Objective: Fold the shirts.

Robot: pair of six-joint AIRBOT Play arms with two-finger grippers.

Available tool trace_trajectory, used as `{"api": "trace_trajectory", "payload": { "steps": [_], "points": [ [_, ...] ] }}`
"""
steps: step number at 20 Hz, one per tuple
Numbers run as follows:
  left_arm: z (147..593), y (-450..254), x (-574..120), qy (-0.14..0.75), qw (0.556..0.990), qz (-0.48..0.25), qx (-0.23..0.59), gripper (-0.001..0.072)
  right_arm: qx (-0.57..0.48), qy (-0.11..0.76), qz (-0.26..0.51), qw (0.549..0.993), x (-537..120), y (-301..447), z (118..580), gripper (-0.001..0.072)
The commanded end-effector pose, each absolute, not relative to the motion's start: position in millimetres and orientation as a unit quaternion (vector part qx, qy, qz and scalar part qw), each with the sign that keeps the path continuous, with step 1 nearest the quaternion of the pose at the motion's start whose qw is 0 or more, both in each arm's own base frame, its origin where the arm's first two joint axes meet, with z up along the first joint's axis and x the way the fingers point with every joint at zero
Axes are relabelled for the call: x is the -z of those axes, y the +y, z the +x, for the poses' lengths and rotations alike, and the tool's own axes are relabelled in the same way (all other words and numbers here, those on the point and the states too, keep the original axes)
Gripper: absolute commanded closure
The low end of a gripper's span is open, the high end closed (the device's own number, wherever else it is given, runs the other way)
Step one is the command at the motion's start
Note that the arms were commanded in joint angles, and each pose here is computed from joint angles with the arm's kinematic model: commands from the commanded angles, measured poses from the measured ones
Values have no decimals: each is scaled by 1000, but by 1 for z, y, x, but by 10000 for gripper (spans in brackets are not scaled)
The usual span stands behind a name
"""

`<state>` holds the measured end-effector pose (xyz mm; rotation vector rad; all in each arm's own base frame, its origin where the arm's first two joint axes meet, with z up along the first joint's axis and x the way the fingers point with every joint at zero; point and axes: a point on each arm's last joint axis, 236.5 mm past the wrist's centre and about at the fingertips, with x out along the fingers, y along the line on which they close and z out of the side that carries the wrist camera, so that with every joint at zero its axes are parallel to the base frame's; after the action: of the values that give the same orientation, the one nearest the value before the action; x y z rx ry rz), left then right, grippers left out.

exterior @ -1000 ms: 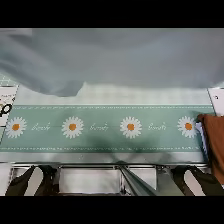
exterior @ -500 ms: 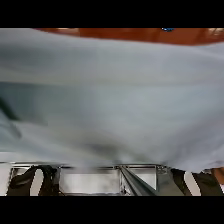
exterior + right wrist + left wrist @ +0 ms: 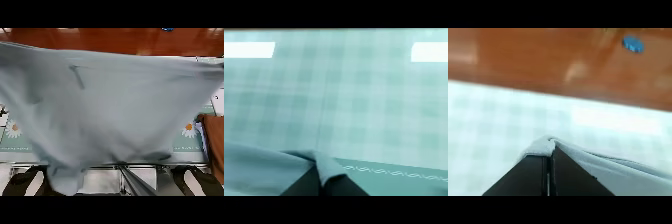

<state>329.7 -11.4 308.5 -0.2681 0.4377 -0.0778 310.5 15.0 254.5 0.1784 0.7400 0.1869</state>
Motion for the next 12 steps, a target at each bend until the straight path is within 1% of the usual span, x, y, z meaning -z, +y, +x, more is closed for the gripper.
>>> {"api": "trace_trajectory", "payload": {
  "steps": [1, 5, 8, 10, 12],
  "points": [
    [414, -10, -208, 291, 935, -200, 41, 688, -134, 415, 141, 889, -169, 15, 388, 682],
    [515, 5, -120, 323, 909, -261, 20, 688, -149, 446, 220, 855, -79, 8, 480, 682],
    [575, 10, -69, 344, 892, -293, 16, 688, -157, 461, 242, 839, -32, -3, 540, 683],
    [605, 4, -44, 351, 881, -315, 23, 688, -160, 480, 265, 821, -9, -5, 563, 682],
    [625, -3, -29, 354, 877, -324, 30, 688, -154, 487, 292, 809, 7, -6, 579, 682]
  ]
}}
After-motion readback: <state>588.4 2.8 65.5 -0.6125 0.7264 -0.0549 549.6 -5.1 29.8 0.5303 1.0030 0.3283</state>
